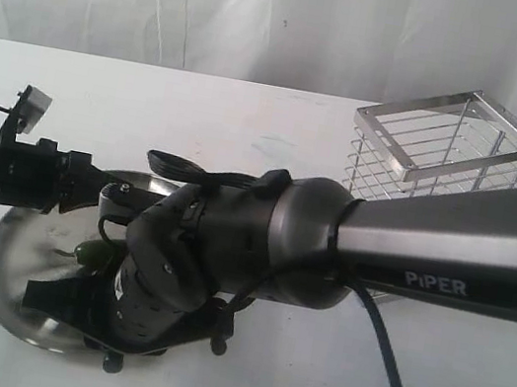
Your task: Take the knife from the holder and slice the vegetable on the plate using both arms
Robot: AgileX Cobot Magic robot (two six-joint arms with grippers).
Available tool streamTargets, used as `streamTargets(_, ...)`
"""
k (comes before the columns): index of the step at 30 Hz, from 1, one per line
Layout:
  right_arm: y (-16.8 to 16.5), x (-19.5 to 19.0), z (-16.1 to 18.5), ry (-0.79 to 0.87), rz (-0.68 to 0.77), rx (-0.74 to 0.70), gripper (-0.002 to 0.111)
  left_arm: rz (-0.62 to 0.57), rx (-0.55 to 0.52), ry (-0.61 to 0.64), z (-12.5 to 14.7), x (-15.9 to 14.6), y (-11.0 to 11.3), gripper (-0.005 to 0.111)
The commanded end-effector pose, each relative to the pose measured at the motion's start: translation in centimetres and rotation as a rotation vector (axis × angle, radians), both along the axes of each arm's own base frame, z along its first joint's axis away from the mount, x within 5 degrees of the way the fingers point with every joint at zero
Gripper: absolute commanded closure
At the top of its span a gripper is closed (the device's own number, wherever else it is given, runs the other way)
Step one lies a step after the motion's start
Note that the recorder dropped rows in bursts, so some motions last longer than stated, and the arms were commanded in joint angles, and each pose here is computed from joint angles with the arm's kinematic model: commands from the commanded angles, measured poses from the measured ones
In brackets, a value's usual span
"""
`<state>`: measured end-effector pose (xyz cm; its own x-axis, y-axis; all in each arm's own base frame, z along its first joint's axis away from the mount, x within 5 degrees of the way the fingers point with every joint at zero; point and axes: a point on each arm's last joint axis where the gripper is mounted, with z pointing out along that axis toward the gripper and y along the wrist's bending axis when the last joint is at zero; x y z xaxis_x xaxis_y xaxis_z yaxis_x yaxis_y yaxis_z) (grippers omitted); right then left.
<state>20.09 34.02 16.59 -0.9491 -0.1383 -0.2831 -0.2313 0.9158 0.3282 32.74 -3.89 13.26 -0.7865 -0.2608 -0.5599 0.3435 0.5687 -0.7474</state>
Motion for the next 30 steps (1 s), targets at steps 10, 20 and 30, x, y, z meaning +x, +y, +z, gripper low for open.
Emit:
streamTargets(10,0.1,0.1,0.1,-0.018,0.002,0.012,0.108,-0.024,-0.074,-0.064,1.3,0.6,-0.2,0.107)
streamTargets(20,0.3,-0.1,0.2,-0.026,0.008,0.025,0.108,-0.028,-0.080,-0.066,1.3,0.6,-0.2,0.107)
streamTargets(30,0.5,-0.5,-0.3,-0.014,0.020,0.006,0.108,-0.037,-0.076,-0.083,1.3,0.6,-0.2,0.107)
